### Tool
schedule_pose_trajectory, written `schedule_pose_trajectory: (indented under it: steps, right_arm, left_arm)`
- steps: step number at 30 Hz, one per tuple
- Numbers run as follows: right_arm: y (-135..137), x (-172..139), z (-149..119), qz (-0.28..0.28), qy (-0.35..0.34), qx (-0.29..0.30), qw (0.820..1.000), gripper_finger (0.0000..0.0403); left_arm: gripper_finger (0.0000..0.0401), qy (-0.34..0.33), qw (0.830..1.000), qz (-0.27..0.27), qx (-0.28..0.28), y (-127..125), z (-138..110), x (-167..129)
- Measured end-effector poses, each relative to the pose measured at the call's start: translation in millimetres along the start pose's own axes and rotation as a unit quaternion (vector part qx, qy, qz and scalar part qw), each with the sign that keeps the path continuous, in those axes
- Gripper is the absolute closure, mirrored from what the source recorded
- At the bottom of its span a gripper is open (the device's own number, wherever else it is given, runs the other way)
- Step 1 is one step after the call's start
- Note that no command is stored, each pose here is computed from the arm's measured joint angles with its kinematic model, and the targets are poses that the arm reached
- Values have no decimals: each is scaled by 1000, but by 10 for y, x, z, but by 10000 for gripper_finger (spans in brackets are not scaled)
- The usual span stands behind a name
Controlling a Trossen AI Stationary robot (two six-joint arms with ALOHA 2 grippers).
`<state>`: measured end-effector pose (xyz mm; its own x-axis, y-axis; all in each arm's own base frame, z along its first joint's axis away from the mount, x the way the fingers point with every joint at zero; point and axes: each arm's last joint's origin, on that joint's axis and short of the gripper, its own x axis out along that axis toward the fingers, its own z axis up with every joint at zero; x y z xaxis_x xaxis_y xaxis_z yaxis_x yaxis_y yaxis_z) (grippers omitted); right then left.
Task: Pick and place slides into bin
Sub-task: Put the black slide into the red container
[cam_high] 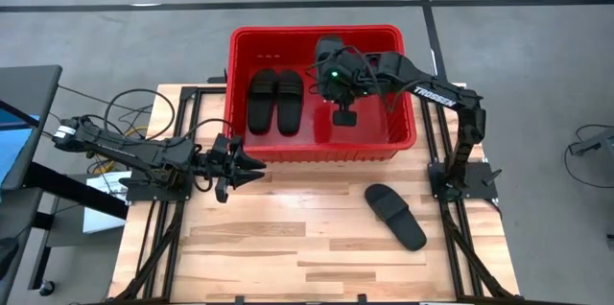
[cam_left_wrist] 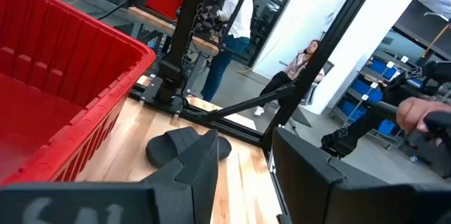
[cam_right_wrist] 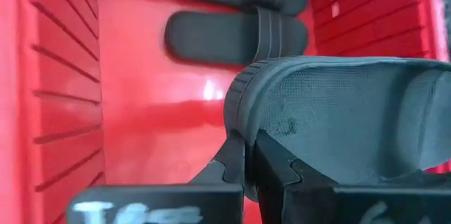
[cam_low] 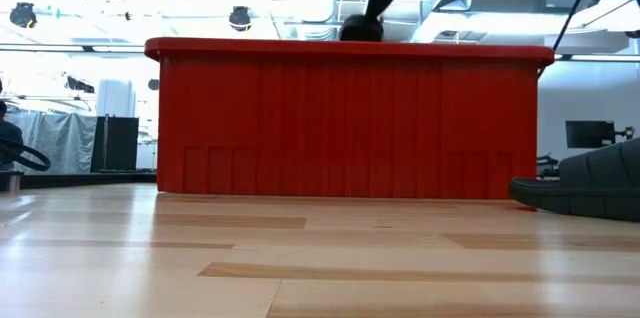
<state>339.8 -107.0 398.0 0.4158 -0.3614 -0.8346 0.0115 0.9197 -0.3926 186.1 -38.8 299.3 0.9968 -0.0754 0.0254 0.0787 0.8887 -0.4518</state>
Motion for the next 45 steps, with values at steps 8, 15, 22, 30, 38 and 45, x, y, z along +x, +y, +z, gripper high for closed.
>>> schedule_pose_trajectory:
  steps: [8,15,22,30,38,45]
  right_arm:
    - [28,388,-117,15,36,-14,999,403]
    - [81,672,-196,23,44,-16,999,403]
    - [109,890,-292,27,55,-16,998,403]
    - [134,1032,-343,26,51,-15,998,403]
    - [168,1122,-376,25,50,-15,998,403]
    - [221,1230,-469,33,69,-16,997,403]
  left_arm:
    - [276,-5,1000,9,-5,5,3,0]
    - [276,-6,1000,8,-8,4,6,0]
    - [276,-6,1000,8,-9,4,6,0]
    - [276,-6,1000,8,-10,4,7,0]
    - [276,-9,1000,12,-12,6,8,0]
    - [276,-12,1000,18,-14,10,10,0]
